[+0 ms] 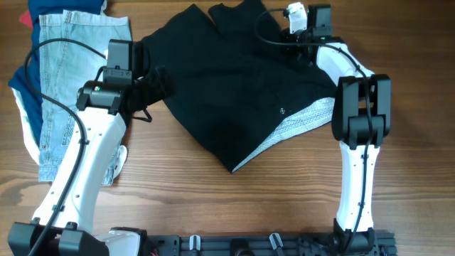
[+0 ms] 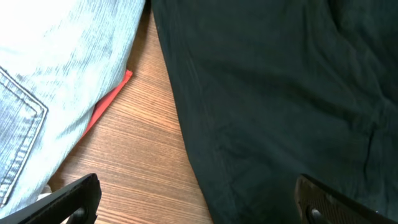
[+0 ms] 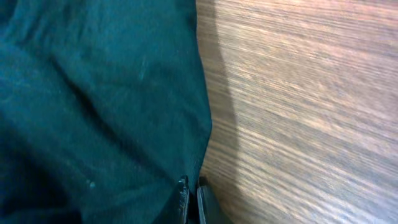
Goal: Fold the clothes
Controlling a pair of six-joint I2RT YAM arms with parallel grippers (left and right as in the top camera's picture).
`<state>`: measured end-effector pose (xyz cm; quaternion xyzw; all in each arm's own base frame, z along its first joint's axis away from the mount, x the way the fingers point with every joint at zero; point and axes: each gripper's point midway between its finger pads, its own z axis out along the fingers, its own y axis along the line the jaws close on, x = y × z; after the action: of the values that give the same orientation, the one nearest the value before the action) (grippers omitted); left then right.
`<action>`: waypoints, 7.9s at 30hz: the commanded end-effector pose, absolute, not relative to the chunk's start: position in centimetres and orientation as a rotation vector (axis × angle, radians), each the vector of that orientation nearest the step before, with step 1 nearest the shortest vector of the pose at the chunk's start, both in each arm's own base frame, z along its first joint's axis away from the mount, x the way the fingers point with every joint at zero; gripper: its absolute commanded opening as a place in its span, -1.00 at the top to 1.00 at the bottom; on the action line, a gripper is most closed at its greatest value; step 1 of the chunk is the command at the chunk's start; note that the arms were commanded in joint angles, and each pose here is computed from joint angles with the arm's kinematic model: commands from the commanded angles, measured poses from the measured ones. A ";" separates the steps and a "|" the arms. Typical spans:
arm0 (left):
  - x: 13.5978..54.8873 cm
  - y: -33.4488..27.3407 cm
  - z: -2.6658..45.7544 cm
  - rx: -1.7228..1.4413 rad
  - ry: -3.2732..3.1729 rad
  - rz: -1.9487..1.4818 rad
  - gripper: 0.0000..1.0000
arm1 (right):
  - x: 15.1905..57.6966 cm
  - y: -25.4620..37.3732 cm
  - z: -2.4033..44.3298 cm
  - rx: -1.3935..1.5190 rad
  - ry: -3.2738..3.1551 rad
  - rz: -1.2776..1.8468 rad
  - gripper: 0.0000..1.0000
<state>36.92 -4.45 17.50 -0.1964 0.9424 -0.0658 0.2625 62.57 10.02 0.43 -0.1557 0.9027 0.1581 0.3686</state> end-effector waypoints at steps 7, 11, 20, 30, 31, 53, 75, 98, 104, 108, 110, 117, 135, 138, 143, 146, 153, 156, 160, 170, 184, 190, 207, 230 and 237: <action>37.6 -4.8 17.9 -0.524 2.522 -0.192 -1.00 | 64.2 -1.4 6.5 -0.155 2.285 0.324 0.92; 37.7 -4.8 17.8 -0.524 2.520 -0.193 -0.99 | 64.2 -6.0 6.8 -0.101 2.267 0.272 0.92; 37.9 -5.5 17.0 -0.514 2.546 -0.225 -0.99 | 63.1 -13.4 6.8 0.043 2.267 0.204 0.91; 38.1 -6.4 14.7 -0.494 2.616 -0.227 -0.99 | 57.6 -18.7 5.9 0.255 2.440 0.184 0.92; 38.2 -6.7 14.4 -0.488 2.624 -0.226 -0.99 | 56.7 -19.7 6.2 0.314 2.462 0.157 0.92; 38.3 -21.4 8.1 0.014 2.742 -0.609 -0.95 | 49.0 -22.3 15.7 0.649 2.459 0.204 -0.99; 30.0 -26.7 4.8 0.098 3.025 -0.668 -0.67 | 51.8 -15.9 15.6 0.450 2.497 0.235 -0.99; 32.1 -23.5 0.8 -0.062 3.077 -0.541 0.78 | 51.8 -15.7 15.6 0.447 2.502 0.241 -1.00; 35.6 -17.3 0.4 -0.268 3.025 -0.429 0.92 | 51.9 -15.3 15.6 0.438 2.503 0.242 -1.00; 38.1 -13.2 0.6 -0.286 2.966 -0.414 0.92 | 52.1 -14.9 15.6 0.427 2.502 0.246 -0.99; 39.8 -10.3 0.7 -0.323 2.910 -0.360 0.92 | 52.3 -14.4 15.7 0.412 2.502 0.252 -1.00; 45.4 -3.4 2.2 -0.397 2.678 -0.288 0.16 | 53.5 -11.3 15.9 0.296 2.501 0.259 -1.00; 43.4 -11.9 9.5 -0.154 2.665 -0.355 -0.99 | 64.1 4.5 9.4 -0.182 2.268 0.333 -0.84; 42.8 -13.4 9.6 -0.116 2.673 -0.364 -1.00 | 65.1 6.1 7.0 -0.158 2.253 0.367 -0.85; 41.7 -14.5 9.2 -0.098 2.711 -0.367 -0.99 | 66.1 8.0 4.1 -0.117 2.229 0.421 -0.85; 41.4 -14.5 9.1 -0.100 2.725 -0.363 -1.00 | 66.5 8.1 2.9 -0.090 2.222 0.431 -0.85; 41.2 -14.4 9.0 -0.104 2.734 -0.361 -0.99 | 67.0 8.4 1.3 -0.021 2.208 0.476 -0.49; 41.2 -14.4 9.0 -0.105 2.735 -0.360 -0.99 | 67.0 8.5 1.0 -0.023 2.210 0.477 -0.42; 41.2 -14.4 9.0 -0.105 2.735 -0.360 -0.99 | 67.0 8.4 1.0 -0.020 2.213 0.473 -0.42; 41.0 -14.6 8.9 -0.104 2.741 -0.362 -0.99 | 66.2 8.5 -1.6 0.015 2.271 0.493 -0.30; 41.0 -14.8 8.9 -0.098 2.740 -0.362 -0.99 | 64.6 2.7 -0.9 0.242 2.385 0.387 0.92; 41.0 -14.8 8.9 -0.098 2.740 -0.363 -0.99 | 63.1 -5.4 2.8 0.434 2.394 0.248 0.92; 41.1 -17.1 9.4 -0.025 2.704 -0.393 -0.99 | 60.3 -10.5 4.5 0.221 2.430 0.366 -0.17; 41.0 -17.1 9.4 -0.025 2.708 -0.392 -0.99 | 65.4 4.7 3.7 -0.064 2.300 0.291 -0.66; 41.0 -17.1 9.4 -0.025 2.708 -0.392 -0.99 | 65.2 4.5 2.2 -0.029 2.329 0.290 -0.61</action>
<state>40.64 -17.10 8.47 -0.0045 0.9718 -0.1397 0.1900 65.73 4.46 4.92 -0.0262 0.9046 0.1174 0.4088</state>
